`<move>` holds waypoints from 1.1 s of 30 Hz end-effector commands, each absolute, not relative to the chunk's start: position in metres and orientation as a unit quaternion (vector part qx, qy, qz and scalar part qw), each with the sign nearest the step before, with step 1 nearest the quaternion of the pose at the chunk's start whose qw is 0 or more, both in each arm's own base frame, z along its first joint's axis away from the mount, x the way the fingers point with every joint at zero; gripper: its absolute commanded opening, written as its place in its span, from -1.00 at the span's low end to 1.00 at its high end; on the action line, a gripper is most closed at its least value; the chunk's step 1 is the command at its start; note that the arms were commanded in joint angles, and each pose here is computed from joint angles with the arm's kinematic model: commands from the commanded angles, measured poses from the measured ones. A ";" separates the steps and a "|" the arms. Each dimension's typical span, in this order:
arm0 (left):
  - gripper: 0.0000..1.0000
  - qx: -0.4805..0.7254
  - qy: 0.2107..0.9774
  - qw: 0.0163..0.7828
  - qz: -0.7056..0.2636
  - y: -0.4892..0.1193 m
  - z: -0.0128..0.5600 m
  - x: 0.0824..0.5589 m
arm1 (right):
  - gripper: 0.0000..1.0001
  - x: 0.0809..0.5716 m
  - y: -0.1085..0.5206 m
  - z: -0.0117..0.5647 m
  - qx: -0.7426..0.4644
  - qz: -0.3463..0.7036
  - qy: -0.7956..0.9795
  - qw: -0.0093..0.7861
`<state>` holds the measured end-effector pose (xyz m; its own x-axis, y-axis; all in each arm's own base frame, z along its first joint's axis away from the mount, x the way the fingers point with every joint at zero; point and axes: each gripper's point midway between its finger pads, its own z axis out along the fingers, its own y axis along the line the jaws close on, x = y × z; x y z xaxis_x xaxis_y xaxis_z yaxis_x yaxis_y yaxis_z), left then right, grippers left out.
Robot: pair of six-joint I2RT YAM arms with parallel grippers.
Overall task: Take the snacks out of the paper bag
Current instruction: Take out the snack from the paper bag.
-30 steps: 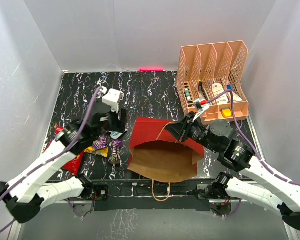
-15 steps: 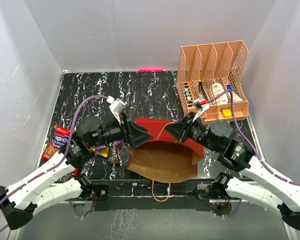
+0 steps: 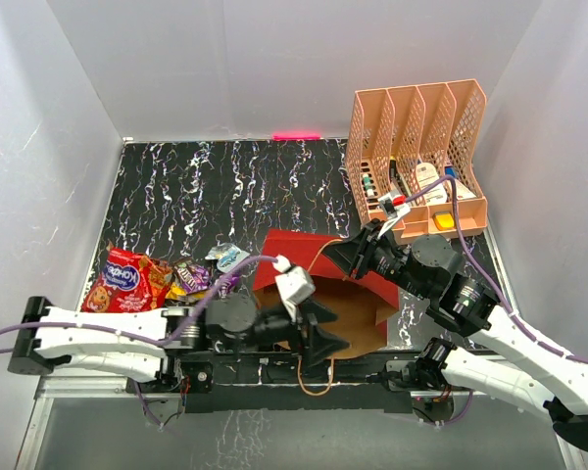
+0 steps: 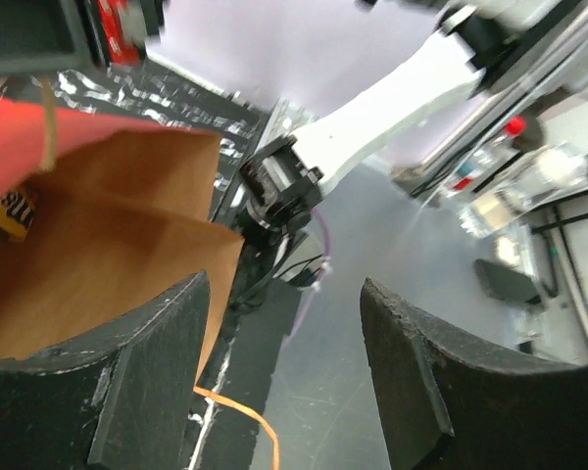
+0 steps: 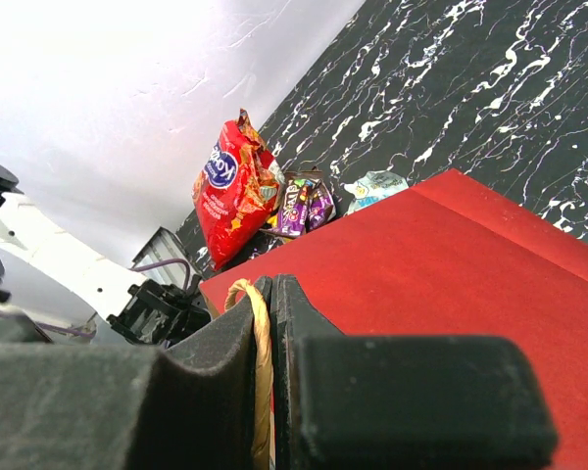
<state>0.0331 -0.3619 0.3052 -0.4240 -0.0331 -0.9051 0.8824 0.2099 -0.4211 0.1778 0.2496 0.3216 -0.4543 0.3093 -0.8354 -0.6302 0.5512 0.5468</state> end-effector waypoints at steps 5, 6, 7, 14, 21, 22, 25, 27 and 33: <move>0.20 0.303 0.711 0.487 -0.407 -0.389 0.232 0.071 | -0.85 0.179 0.247 0.343 -0.102 0.473 0.692 0.536; 0.20 0.306 0.715 0.491 -0.393 -0.391 0.224 0.074 | -0.85 0.179 0.246 0.343 -0.102 0.472 0.692 0.537; 0.20 0.307 0.718 0.494 -0.381 -0.392 0.218 0.077 | -0.85 0.179 0.244 0.344 -0.101 0.471 0.691 0.539; 0.24 0.345 0.729 0.516 -0.290 -0.404 0.157 0.095 | -0.85 0.181 0.244 0.347 -0.101 0.467 0.690 0.543; 0.22 0.384 0.741 0.521 -0.178 -0.407 0.104 0.115 | -0.85 0.176 0.254 0.352 -0.114 0.491 0.681 0.531; 0.20 0.389 0.740 0.522 -0.169 -0.408 0.098 0.116 | -0.85 0.177 0.255 0.353 -0.114 0.491 0.681 0.531; -0.04 0.391 0.741 0.528 -0.135 -0.408 0.085 0.124 | -0.85 0.176 0.257 0.351 -0.115 0.494 0.681 0.528; -0.18 0.388 0.743 0.535 -0.102 -0.406 0.079 0.132 | -0.85 0.176 0.258 0.352 -0.115 0.497 0.680 0.526; -0.36 0.351 0.748 0.558 -0.077 -0.408 0.074 0.149 | -0.85 0.173 0.261 0.354 -0.118 0.508 0.676 0.521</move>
<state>0.1308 -0.4024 0.0542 -0.1415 0.5143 -0.8458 0.6926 0.6619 0.2867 0.1754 0.2576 0.3233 -0.4686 0.3039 -0.8295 -0.6485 0.5193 0.5566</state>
